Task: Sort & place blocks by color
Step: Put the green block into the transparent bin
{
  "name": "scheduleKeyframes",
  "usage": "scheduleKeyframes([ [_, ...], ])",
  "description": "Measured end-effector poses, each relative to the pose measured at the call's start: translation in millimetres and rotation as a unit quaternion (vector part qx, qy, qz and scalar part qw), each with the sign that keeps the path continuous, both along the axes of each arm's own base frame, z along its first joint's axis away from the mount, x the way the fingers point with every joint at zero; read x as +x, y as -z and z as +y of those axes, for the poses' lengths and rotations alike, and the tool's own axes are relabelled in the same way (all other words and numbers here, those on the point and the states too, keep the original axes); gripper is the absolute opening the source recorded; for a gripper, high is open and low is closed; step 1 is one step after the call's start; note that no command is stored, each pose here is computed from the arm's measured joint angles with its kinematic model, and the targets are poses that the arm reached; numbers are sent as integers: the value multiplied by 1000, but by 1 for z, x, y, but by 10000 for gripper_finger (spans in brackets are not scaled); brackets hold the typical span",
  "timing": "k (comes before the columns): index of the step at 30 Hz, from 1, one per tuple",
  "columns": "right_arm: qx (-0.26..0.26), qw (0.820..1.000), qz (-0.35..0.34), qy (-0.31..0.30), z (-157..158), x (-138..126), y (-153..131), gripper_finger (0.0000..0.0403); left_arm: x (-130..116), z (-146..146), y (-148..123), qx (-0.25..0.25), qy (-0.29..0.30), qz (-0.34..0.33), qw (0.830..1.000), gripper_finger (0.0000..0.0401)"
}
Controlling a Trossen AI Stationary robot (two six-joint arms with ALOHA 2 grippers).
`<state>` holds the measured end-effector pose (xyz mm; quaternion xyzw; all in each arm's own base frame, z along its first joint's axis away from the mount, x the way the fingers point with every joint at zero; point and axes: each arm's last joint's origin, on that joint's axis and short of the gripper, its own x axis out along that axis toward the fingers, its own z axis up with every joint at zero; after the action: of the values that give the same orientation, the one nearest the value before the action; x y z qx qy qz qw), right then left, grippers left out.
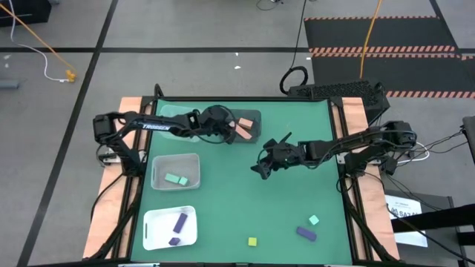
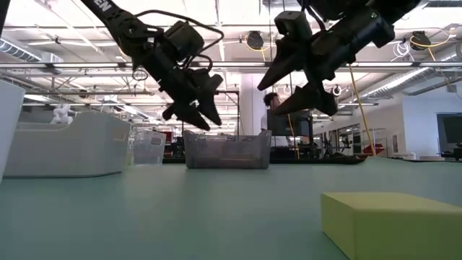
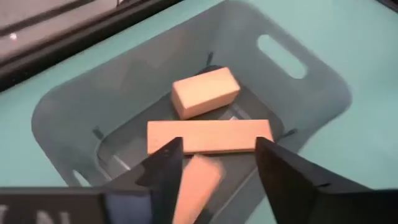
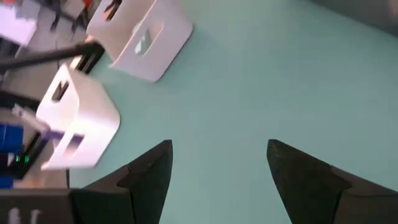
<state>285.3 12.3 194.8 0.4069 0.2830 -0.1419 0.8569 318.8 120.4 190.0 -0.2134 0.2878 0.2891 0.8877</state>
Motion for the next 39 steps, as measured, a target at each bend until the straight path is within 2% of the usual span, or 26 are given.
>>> scheduleKeyframes([
  [2, -6, 1000, 0, -25, 2, 0, 0, 254, 0, 0, -7, 17, 10, -12, 1000, 223],
  [7, -64, 992, -3, -105, 15, -1, 0, 254, -9, -5, -36, 35, 14, -56, 998, 253],
  [13, -128, 976, -9, -176, 28, -2, 0, 254, -24, -27, -80, 17, 14, -142, 990, 249],
  [18, -146, 966, -19, -213, 43, -4, -1, 254, -31, -60, -103, -9, 48, -192, 980, 236],
  [24, -195, 943, -35, -267, 72, -10, -1, 254, -29, -113, -109, -67, 111, -217, 968, 226],
  [28, -213, 930, -53, -296, 94, -9, 7, 254, -29, -151, -108, -103, 131, -224, 960, 225],
  [34, -221, 907, -112, -339, 131, 0, 29, 254, -37, -200, -110, -110, 132, -249, 953, 227],
  [39, -211, 899, -153, -352, 154, 6, 54, 254, -47, -226, -111, -113, 125, -257, 952, 227],
])
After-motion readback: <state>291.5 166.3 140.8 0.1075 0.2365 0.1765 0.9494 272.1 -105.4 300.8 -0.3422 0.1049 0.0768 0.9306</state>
